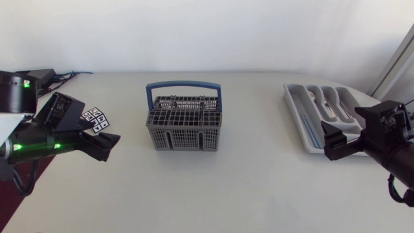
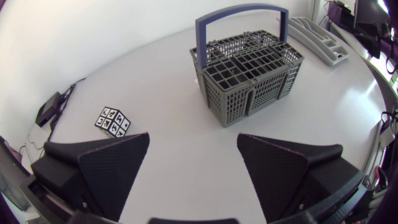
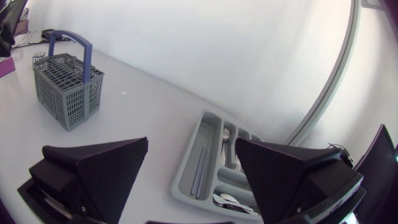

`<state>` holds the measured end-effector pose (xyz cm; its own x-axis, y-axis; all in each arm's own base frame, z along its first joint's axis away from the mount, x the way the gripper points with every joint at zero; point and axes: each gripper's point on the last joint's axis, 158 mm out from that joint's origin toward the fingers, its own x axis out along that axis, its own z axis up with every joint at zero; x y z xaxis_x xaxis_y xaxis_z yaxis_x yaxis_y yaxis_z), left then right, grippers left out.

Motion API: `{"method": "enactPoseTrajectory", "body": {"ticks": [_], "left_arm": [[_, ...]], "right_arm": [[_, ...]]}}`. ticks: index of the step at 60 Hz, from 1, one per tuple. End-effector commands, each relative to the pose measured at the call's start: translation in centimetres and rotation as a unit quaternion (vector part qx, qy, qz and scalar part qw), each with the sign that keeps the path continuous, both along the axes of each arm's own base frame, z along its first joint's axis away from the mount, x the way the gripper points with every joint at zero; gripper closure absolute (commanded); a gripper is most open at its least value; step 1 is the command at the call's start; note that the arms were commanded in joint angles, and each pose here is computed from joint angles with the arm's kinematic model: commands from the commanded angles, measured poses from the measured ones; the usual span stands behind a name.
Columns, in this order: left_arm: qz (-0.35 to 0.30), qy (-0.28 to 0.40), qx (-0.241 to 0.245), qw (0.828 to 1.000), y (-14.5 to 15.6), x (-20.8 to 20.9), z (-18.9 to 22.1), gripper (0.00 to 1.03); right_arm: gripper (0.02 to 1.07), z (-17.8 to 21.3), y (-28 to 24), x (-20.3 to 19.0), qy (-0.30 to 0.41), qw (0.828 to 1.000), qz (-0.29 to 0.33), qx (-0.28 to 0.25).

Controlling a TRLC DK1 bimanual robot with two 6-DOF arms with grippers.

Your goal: Transfer all utensils from the basket to the drawer tray.

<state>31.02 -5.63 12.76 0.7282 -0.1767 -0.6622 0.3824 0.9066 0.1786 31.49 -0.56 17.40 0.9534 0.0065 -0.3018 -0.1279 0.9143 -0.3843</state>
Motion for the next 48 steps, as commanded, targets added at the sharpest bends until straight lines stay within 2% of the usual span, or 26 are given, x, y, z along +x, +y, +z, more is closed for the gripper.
{"method": "enactPoseTrajectory", "body": {"ticks": [1, 21, 48], "left_arm": [[0.009, -0.007, -0.003, 1.0, 0.5, -0.5, -0.6, 0.05], [0.04, -0.067, -0.006, 0.997, 2.4, -0.9, 0.1, 0.05], [0.089, -0.136, -0.017, 0.987, 5.0, -2.1, -0.3, 0.05]], "right_arm": [[0.06, -1.4, -0.1, -0.8, 0.009, 1.0, -0.013, 0.016], [0.06, -1.6, -0.3, -2.8, -0.011, 0.999, -0.025, 0.03], [0.06, -1.8, 0.1, -4.9, -0.068, 0.99, -0.04, 0.114]]}}
